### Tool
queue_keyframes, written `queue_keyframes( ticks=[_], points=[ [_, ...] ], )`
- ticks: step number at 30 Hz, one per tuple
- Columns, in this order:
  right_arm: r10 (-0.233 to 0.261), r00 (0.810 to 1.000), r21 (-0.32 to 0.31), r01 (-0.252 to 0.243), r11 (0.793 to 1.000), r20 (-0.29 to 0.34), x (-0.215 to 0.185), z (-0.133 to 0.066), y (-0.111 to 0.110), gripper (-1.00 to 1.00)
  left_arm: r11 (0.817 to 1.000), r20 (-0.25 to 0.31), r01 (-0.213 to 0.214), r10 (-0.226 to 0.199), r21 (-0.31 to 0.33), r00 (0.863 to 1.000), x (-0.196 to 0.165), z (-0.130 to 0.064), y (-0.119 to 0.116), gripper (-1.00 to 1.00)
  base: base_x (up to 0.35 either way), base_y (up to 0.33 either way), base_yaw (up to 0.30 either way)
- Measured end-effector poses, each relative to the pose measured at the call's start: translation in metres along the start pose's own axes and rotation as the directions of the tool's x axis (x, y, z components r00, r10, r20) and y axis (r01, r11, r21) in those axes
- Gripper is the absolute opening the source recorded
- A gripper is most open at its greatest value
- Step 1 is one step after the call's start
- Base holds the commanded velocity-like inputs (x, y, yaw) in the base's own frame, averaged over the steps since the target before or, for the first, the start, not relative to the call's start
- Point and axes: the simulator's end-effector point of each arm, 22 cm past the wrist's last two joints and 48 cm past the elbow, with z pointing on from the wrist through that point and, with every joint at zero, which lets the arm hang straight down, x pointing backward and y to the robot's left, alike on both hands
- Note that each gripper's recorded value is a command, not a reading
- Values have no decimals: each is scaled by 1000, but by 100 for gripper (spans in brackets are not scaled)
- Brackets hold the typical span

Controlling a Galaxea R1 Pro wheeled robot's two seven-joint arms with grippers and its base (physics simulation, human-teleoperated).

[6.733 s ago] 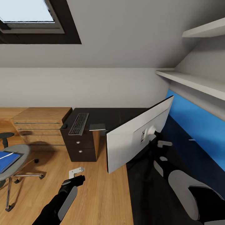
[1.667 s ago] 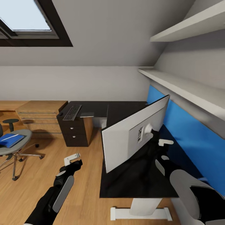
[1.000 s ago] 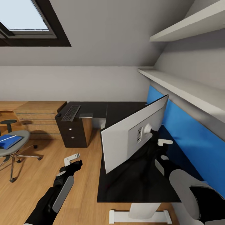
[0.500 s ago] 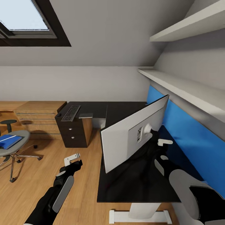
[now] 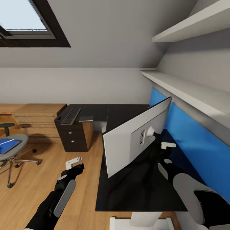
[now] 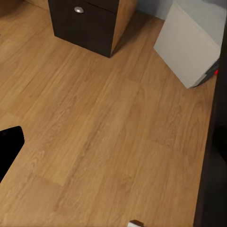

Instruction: In the bedroom, organize the workspace by keeping the computer under the desk, ensuring the monitor is on the desk, placing the keyboard on the desk next to the monitor, placing the mouse on the desk next to the keyboard, moving the folder from the swivel chair onto the desk next to the mouse, stacking the notebook on top of the folder with the pen on top of the notebook, and positioning the swivel chair next to the desk.

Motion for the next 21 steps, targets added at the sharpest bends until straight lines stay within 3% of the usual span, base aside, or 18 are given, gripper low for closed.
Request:
queue_keyframes(
  ticks=[6,14,21],
  points=[
    [0,1000,-1,0,1000,0,0,0,0,-100,1000,0,0,0,0,1000,0,0,0,100,7,-7,-21],
    [2,1000,33,-2,999,-1,1,0,-8,-100,1000,-1,-1,1,0,1000,0,0,0,100,0,0,-218],
    [1,1000,32,-1,999,-2,0,0,-7,-100,1000,-2,0,0,0,1000,0,0,0,100,0,0,-53]
  ],
)
